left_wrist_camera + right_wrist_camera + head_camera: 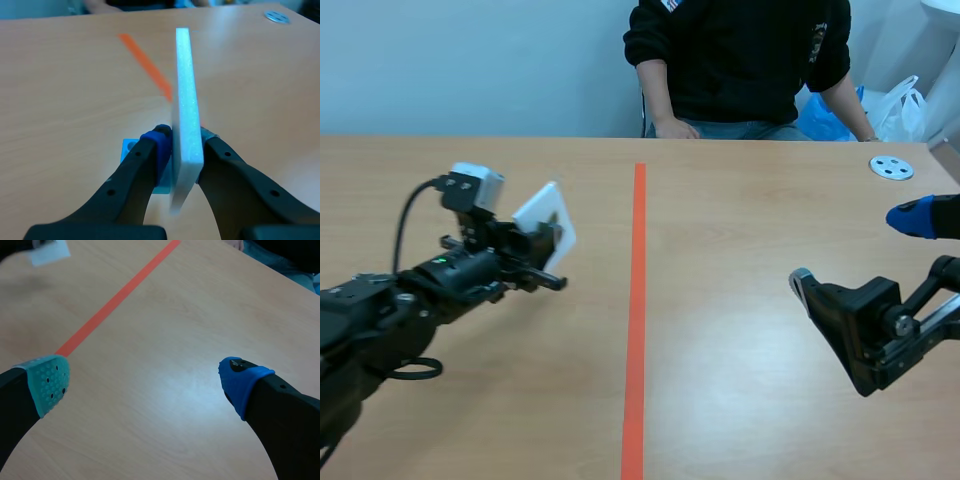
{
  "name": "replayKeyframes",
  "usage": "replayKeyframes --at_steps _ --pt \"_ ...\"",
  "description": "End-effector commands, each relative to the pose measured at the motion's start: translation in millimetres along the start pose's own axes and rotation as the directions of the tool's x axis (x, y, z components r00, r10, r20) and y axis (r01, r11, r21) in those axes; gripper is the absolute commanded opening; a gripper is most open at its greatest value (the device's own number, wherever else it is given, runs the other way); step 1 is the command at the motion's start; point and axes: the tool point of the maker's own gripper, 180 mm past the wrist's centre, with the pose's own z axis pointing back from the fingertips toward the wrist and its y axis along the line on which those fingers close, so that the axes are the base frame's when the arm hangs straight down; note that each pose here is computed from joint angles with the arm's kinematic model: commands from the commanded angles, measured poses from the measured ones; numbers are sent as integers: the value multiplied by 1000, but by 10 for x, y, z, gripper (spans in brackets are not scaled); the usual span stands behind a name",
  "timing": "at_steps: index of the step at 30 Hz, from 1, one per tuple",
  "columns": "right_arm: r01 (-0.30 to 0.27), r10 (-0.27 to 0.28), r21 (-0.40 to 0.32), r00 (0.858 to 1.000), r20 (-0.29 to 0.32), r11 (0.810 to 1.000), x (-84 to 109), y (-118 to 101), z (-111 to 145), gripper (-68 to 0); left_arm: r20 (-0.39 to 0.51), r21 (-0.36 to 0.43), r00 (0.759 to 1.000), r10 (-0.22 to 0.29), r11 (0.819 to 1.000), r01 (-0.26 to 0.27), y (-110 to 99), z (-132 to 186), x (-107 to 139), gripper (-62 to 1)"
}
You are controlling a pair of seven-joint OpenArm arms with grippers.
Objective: Sort the leaf by its shape. The table is split by an orange tape line. A compound leaf with several leaflets goes to the left side, a simple leaf with one blade goes to the right side. Return to the home posture when a red brick is placed on the table.
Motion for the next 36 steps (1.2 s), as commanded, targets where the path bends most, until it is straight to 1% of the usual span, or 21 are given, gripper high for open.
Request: replayKeyframes --at_steps 1,3,7,11,14,15,17,18,19,22,23,25,27,30,34,36 --pt "-13 14 -12 1000 28 1000 82 -55 0 -58 20 43 1000 8 999 -9 201 113 76 -524" --pt "-13 14 -12 1000 28 1000 82 -55 0 -58 35 103 999 17 995 -21 438 276 125 -524" --pt "-13 14 -12 1000 28 1000 82 -55 0 -58 29 200 1000 -7 980 1 823 605 141 -524" --pt "-13 14 -12 1000 28 1000 82 -55 0 -58 14 292 999 -32 956 27 1156 951 123 -524" --pt "-13 14 -12 1000 28 1000 82 -55 0 -58 -5 342 998 -58 938 56 1341 1187 99 -524" --pt "-13 14 -12 1000 28 1000 82 -55 0 -58 -14 365 997 -74 928 74 1405 1267 90 -524" --pt "-13 14 -12 1000 28 1000 82 -55 0 -58 -42 417 993 -107 902 115 1538 1404 73 -524" --pt "-13 14 -12 1000 28 1000 81 -54 0 -58 -50 442 992 -113 889 124 1594 1474 62 -524" --pt "-13 14 -12 1000 28 1000 81 -54 0 -58 -54 458 992 -118 880 129 1632 1531 58 -524" --pt "-13 14 -12 1000 28 1000 82 -55 0 -58 -75 484 990 -121 863 143 1689 1637 10 -524" --pt "-13 14 -12 1000 28 1000 82 -55 0 -58 -92 493 988 -126 856 155 1701 1668 -25 -524" --pt "-13 14 -12 1000 28 1000 82 -55 0 -58 -131 484 981 -143 854 190 1687 1683 -95 -524" --pt "-13 14 -12 1000 28 1000 82 -55 0 -58 -145 490 979 -143 849 196 1705 1703 -132 -523" --pt "-13 14 -12 1000 28 1000 82 -55 0 -58 -164 525 976 -141 825 207 1780 1747 -162 -515" --pt "-13 14 -12 1000 28 1000 82 -55 0 -58 -176 531 975 -132 822 207 1796 1774 -208 -438" --pt "-13 14 -12 1000 28 1000 82 -55 0 -58 -180 533 975 -128 821 206 1801 1784 -226 -378"
